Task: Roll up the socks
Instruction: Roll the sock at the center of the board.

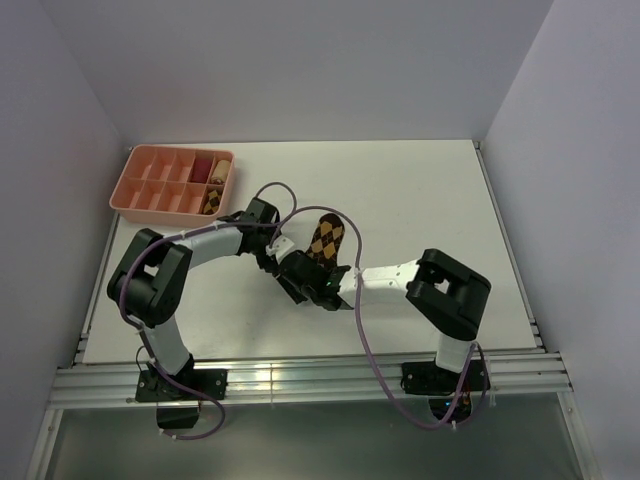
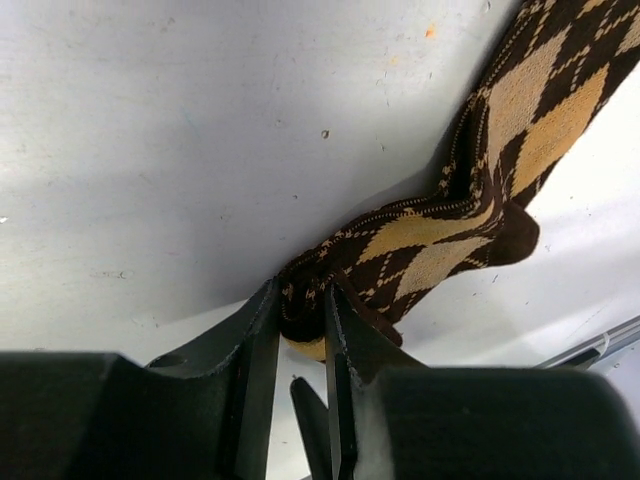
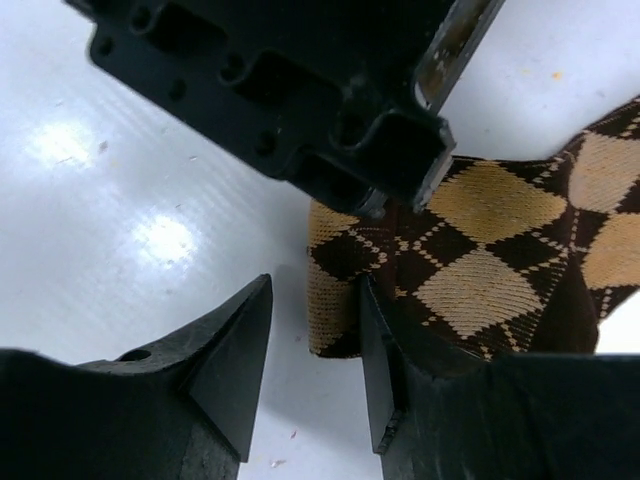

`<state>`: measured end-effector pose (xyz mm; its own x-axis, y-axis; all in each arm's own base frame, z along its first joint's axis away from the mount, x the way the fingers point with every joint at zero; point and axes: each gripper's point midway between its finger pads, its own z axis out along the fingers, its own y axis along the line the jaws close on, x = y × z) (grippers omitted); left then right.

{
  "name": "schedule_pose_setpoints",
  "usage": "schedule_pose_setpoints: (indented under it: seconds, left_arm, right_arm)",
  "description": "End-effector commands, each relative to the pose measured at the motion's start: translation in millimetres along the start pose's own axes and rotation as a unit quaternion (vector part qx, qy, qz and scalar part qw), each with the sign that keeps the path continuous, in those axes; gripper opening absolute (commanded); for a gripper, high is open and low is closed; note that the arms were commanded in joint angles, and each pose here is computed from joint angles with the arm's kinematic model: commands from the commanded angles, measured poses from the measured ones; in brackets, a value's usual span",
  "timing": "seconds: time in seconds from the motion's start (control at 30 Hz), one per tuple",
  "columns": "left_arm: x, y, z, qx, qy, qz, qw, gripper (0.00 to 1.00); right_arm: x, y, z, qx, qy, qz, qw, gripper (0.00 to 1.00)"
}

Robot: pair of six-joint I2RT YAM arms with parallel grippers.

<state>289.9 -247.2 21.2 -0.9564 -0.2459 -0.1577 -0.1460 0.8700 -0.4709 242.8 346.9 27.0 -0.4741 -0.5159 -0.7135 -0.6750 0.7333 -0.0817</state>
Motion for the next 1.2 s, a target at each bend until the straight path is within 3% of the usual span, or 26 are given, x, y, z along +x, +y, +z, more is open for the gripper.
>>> schedule_pose_setpoints:
  seconds: [0.0, 0.2, 0.3, 0.33, 0.37, 0.5, 0.63, 0.77, 0.83, 0.87, 1.07, 1.17]
  left_arm:
    - [11.9, 33.9, 11.1, -0.068, 0.018, 0.016, 0.997, 0.27]
    - [12.0, 34.9, 11.4, -0.067, 0.02, 0.023, 0.997, 0.27]
    - [8.6, 32.2, 8.7, -0.064, 0.014, 0.032, 0.997, 0.28]
    - [5.5, 29.5, 5.2, -0.061, 0.007, 0.034, 0.998, 0.31]
    - [2.8, 27.8, 2.8, -0.059, 0.001, 0.034, 0.998, 0.33]
    - [-15.0, 21.7, -14.9, -0.041, -0.039, 0.016, 0.998, 0.5]
    - [-30.4, 21.4, -37.3, -0.027, -0.085, -0.016, 0.996, 0.66]
    - [-38.3, 21.9, -60.3, -0.013, -0.123, -0.036, 0.992, 0.73]
    - [-34.0, 19.7, -64.2, 0.002, -0.126, -0.038, 0.991, 0.73]
    - [-31.5, 19.4, -65.0, 0.006, -0.125, -0.04, 0.991, 0.73]
    - [-9.9, 22.2, -57.8, 0.027, -0.104, -0.051, 0.993, 0.68]
    - [0.1, 23.2, -53.1, 0.023, -0.091, -0.049, 0.994, 0.67]
  right_arm:
    - [8.8, -21.9, 12.1, 0.071, 0.012, -0.011, 0.997, 0.47]
    - [37.2, -37.0, 21.4, 0.111, 0.053, -0.006, 0.992, 0.41]
    - [53.9, -44.5, 25.7, 0.122, 0.08, -0.004, 0.989, 0.24]
    - [58.9, -41.9, 25.5, 0.111, 0.085, 0.001, 0.99, 0.1]
    - [60.3, -41.1, 25.5, 0.101, 0.088, 0.007, 0.991, 0.06]
    - [50.9, -17.1, 21.2, -0.006, 0.087, 0.055, 0.995, 0.0]
    - [24.1, 12.9, 10.7, -0.146, 0.084, 0.12, 0.978, 0.0]
    - [-0.7, 39.7, -7.8, -0.301, 0.096, 0.211, 0.925, 0.0]
    - [-5.7, 35.9, -4.1, -0.332, 0.098, 0.248, 0.905, 0.0]
    - [-8.9, 42.1, -11.9, -0.368, 0.109, 0.275, 0.881, 0.0]
    - [-8.9, 28.2, -6.7, -0.429, 0.133, 0.383, 0.807, 0.0]
    - [-6.2, 16.8, -2.8, -0.437, 0.134, 0.424, 0.782, 0.0]
